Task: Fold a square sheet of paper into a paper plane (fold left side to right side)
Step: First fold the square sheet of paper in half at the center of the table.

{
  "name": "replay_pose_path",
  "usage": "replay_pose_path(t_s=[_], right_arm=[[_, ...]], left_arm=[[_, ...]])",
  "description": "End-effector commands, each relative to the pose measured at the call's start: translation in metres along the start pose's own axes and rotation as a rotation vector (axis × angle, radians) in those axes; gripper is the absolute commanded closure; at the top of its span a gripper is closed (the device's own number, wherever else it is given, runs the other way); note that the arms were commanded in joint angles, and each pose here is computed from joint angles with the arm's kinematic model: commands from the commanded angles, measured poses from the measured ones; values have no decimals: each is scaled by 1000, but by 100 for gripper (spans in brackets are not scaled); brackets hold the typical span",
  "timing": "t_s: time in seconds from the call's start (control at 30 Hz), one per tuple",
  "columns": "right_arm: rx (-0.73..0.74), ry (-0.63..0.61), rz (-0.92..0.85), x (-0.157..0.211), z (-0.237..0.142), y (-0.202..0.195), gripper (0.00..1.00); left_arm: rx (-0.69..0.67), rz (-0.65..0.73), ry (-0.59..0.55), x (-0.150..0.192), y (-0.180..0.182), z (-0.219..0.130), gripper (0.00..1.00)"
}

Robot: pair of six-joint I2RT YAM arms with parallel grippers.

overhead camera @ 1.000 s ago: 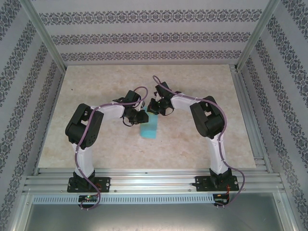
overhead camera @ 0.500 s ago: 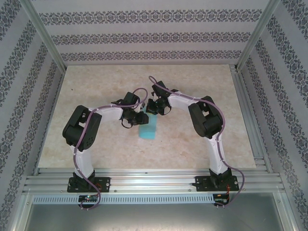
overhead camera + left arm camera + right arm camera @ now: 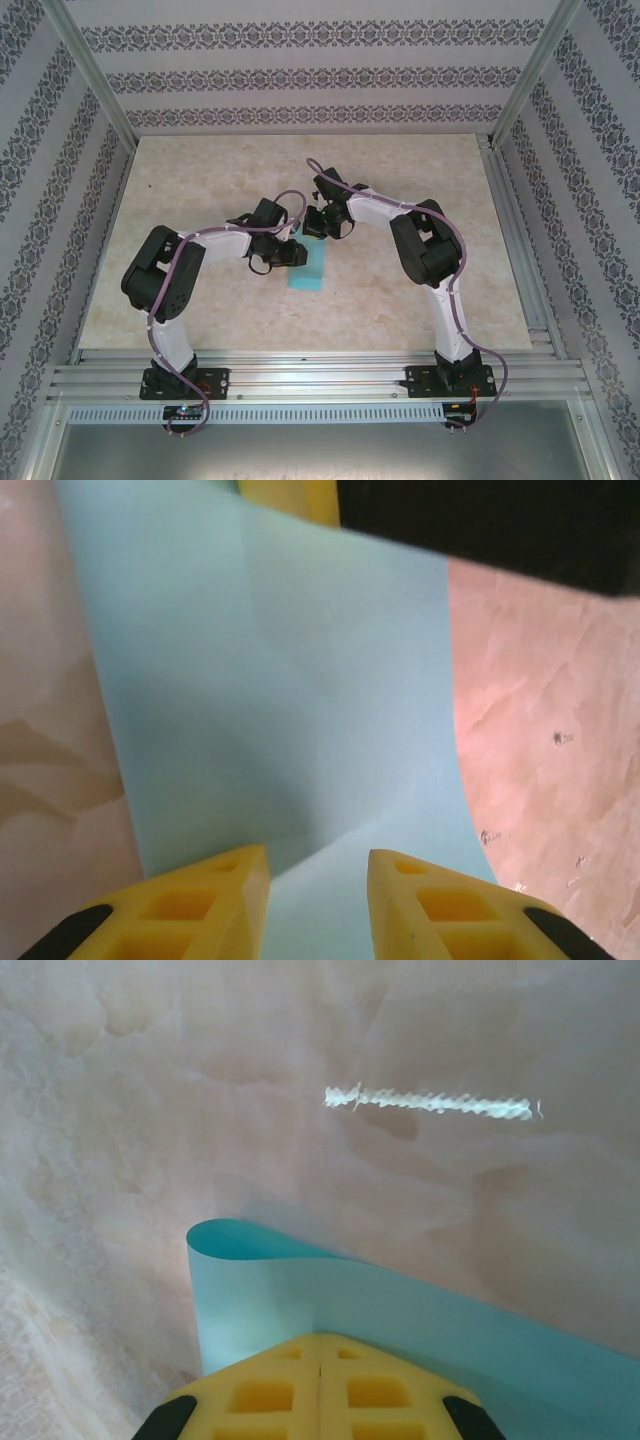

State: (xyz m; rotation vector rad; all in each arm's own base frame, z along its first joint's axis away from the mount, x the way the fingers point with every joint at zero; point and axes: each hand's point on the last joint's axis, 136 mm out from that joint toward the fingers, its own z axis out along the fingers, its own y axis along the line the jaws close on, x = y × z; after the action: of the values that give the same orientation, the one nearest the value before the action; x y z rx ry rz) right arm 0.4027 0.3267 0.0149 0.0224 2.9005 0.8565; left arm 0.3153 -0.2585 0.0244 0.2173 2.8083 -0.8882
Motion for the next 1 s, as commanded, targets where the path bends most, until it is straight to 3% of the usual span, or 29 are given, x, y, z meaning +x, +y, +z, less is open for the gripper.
replay_pose_path(t_s=[0.0,0.97], right_arm=[[148,-8,18,-1,15,-41,96],[155,0,17,0,15,-41,96]], left_arm=[[-34,-48,169,55,11,2,68],[-5,-3,242,115,3,-4,67]])
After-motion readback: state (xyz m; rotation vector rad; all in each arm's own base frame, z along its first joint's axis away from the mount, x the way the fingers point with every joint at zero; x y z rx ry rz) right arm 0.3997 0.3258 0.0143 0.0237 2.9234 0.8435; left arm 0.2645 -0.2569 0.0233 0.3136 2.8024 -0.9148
